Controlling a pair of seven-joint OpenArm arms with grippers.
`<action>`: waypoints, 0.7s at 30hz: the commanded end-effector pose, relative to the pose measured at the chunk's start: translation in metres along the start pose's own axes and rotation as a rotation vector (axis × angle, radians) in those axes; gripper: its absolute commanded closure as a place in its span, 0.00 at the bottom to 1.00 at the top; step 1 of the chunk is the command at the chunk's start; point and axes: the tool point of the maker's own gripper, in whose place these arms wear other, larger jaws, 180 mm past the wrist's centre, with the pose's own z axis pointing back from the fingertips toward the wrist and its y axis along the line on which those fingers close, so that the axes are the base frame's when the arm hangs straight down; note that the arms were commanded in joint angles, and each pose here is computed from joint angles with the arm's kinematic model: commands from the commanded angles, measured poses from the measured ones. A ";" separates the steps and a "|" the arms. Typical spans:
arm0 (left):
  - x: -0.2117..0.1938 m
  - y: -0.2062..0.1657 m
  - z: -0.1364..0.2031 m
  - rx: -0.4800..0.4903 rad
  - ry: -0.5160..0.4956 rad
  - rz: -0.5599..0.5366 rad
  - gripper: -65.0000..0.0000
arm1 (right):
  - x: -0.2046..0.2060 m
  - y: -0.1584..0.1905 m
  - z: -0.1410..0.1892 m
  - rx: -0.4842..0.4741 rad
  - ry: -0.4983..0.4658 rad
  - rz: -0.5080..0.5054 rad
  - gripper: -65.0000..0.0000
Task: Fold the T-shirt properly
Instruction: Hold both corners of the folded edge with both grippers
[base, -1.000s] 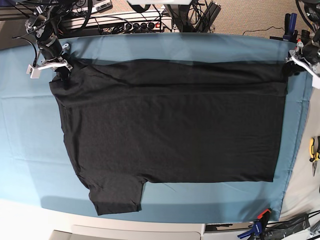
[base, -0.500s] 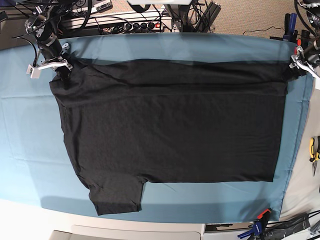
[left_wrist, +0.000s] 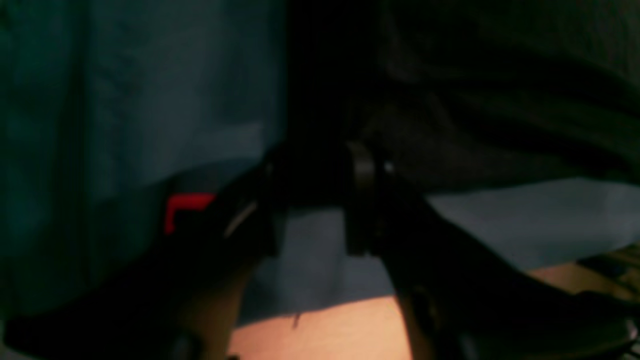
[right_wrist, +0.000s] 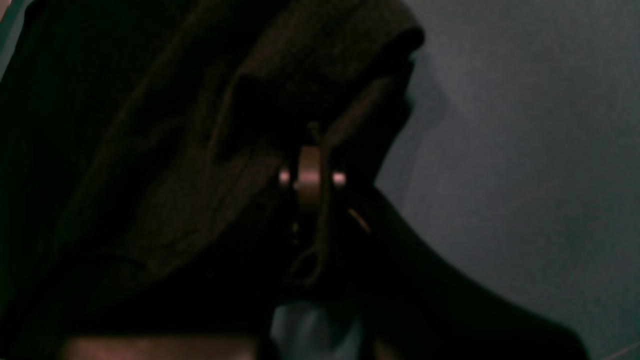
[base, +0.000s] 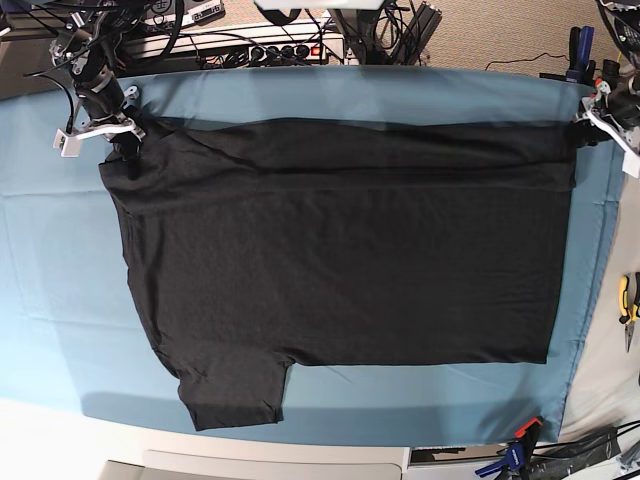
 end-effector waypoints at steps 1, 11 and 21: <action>0.001 0.020 0.011 0.094 0.041 -0.034 0.70 | -0.004 -0.001 0.002 -0.006 0.028 0.020 1.00; -0.004 0.019 0.013 0.089 0.051 -0.023 0.70 | -0.004 -0.001 0.002 -0.006 0.028 0.020 1.00; -0.012 0.014 0.014 0.059 0.076 -0.047 0.64 | -0.003 -0.001 0.002 -0.006 0.028 0.020 1.00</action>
